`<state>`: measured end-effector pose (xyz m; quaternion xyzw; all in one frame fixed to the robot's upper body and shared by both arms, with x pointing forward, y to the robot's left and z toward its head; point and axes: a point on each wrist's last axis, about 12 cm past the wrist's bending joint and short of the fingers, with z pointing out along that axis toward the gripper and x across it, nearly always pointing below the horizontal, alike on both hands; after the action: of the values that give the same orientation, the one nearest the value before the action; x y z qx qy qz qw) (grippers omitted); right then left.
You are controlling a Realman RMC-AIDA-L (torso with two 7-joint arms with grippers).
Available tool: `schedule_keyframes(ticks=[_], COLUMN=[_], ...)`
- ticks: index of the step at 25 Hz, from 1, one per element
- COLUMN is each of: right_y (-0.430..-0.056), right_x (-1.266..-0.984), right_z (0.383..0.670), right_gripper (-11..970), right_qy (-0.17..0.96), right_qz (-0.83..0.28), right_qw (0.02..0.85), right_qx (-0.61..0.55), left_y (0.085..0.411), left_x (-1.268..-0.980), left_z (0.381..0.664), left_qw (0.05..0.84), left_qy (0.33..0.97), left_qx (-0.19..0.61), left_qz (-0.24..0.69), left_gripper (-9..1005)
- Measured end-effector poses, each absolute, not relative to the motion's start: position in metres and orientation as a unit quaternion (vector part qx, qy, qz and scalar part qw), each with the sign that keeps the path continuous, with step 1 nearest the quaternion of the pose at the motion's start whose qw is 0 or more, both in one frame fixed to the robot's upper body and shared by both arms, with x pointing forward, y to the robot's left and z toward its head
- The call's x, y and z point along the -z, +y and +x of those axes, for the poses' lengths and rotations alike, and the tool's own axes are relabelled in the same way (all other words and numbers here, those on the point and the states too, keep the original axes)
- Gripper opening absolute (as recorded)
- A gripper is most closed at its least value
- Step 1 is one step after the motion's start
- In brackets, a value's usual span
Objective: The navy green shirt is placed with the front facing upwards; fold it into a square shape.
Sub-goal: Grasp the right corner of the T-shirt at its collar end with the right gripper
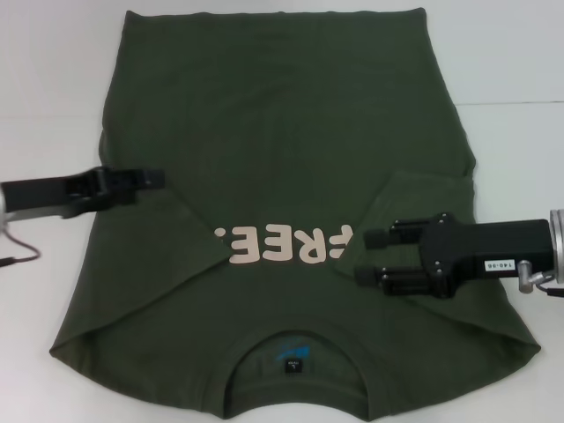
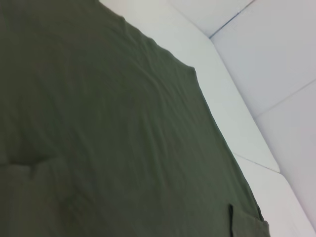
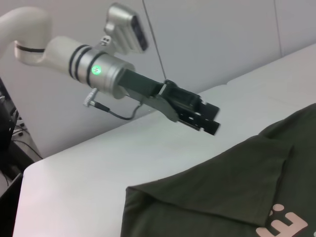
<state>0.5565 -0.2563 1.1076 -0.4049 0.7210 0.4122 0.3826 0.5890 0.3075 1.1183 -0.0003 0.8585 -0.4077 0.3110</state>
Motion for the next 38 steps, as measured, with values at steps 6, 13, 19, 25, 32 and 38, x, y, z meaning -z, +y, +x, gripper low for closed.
schedule_keyframes(ticks=[6,13,19,25,32,38], right_y=[-0.257,-0.263,-0.270,-0.277,-0.306,-0.330], right_x=[-1.116,-1.137,-1.162,-1.166,-1.171,-1.162], right_z=[0.563,0.575,0.585,0.588,0.584,0.578], right_gripper=[678,695,894,916,744,803], right_qy=[0.729,0.759,0.798,0.844,0.887,0.906], right_qz=[-0.387,-0.337,-0.256,-0.146,-0.057,0.033], right_qw=[0.378,0.359,0.313,0.225,0.179,0.151], right_qx=[-0.420,-0.426,-0.447,-0.464,-0.422,-0.393], left_y=[0.338,0.345,0.343,0.342,0.343,0.343], left_x=[-1.132,-1.139,-1.141,-1.143,-1.141,-1.142], left_z=[0.577,0.567,0.568,0.568,0.570,0.573], left_qw=[0.301,0.282,0.286,0.285,0.293,0.305], left_qy=[0.872,0.879,0.878,0.877,0.877,0.875], left_qx=[0.386,0.383,0.379,0.381,0.376,0.369], left_qz=[0.009,0.038,0.061,0.067,0.065,0.069], left_gripper=[765,937,952,951,951,950])
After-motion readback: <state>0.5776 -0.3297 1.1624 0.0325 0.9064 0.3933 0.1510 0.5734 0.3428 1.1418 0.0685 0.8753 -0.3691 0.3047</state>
